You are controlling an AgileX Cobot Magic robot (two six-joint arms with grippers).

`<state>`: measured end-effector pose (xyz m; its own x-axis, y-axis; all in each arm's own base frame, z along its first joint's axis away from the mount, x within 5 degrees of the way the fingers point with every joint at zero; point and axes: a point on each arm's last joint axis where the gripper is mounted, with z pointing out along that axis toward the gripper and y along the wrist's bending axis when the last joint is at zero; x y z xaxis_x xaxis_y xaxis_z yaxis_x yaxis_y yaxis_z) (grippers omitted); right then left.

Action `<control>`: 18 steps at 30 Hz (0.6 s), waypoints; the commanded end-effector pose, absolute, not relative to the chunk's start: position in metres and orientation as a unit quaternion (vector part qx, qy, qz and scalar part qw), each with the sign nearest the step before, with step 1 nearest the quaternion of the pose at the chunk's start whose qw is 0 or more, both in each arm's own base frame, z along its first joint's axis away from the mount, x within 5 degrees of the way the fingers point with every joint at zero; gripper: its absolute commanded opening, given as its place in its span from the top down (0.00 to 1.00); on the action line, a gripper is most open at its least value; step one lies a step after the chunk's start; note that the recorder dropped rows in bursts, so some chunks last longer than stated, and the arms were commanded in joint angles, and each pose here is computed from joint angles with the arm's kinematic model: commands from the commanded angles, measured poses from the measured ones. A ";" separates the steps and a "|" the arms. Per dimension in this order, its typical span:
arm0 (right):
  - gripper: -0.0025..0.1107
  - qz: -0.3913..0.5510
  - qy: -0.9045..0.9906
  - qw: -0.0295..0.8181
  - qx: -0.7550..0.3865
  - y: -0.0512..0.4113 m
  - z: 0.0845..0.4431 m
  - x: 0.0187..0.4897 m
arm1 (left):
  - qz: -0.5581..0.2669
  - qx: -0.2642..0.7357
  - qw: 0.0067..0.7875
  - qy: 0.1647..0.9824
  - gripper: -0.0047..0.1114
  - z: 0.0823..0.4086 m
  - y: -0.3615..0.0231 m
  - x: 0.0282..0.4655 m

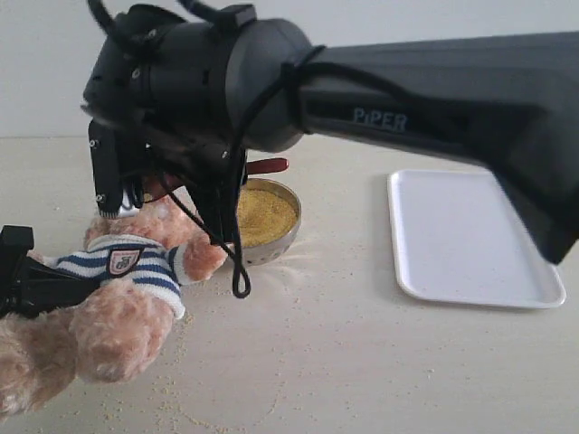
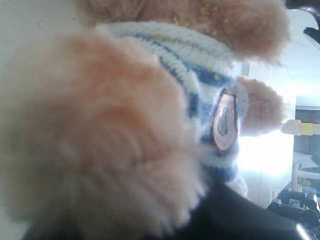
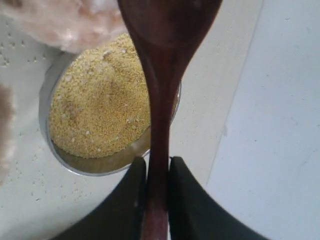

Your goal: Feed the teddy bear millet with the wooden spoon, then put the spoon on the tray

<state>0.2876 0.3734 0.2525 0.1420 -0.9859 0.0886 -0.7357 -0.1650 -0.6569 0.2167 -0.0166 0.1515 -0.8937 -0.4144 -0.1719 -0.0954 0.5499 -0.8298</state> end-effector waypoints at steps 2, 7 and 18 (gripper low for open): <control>0.98 -0.309 0.590 0.317 -0.675 0.399 0.249 0.275 | -0.470 -0.147 0.183 0.851 0.92 0.157 -0.019 0.218; 0.98 -0.329 0.595 0.307 -0.666 0.401 0.244 0.268 | -0.470 -0.147 0.183 0.851 0.92 0.157 -0.019 0.218; 0.98 -0.364 0.613 0.289 -0.639 0.394 0.248 0.266 | -0.470 -0.145 0.187 0.850 0.92 0.157 -0.019 0.218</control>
